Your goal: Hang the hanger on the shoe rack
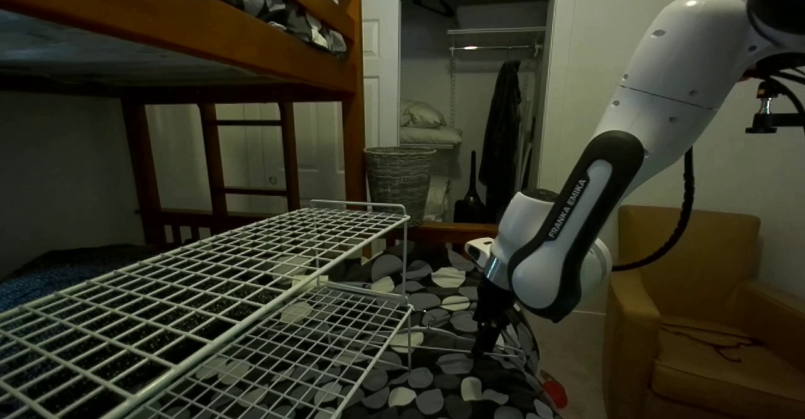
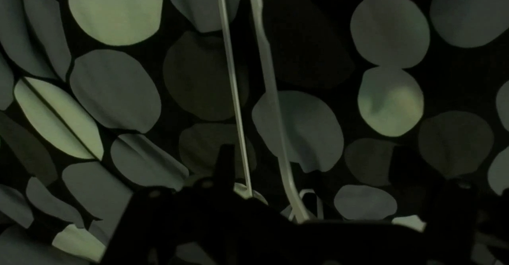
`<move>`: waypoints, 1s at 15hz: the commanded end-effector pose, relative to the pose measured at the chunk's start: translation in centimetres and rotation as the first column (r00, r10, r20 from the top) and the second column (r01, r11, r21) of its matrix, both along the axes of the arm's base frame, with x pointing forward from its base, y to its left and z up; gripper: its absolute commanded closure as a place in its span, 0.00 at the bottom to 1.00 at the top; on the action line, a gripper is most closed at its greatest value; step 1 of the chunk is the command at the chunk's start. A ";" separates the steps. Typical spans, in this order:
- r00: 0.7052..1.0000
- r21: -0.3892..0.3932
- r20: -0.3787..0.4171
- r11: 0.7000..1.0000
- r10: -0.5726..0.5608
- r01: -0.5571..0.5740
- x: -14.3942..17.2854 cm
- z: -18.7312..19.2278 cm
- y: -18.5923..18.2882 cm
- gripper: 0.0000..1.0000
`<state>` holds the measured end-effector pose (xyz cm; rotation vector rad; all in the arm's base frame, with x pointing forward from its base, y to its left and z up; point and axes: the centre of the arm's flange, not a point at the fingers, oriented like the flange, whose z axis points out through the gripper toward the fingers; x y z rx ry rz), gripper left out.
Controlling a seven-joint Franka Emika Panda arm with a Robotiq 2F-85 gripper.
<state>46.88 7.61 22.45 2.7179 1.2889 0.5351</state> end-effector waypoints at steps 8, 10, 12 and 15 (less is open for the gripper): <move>1.000 0.023 0.028 1.000 0.010 -0.010 3.4 -2.2 -0.7 0.31; 0.999 0.021 0.029 0.999 0.028 -0.029 3.6 -2.4 -0.6 0.29; 0.998 0.013 0.033 0.999 0.049 -0.050 3.7 -2.6 -0.1 0.20; 0.997 0.015 0.031 0.997 0.070 -0.070 3.8 -2.9 0.4 0.52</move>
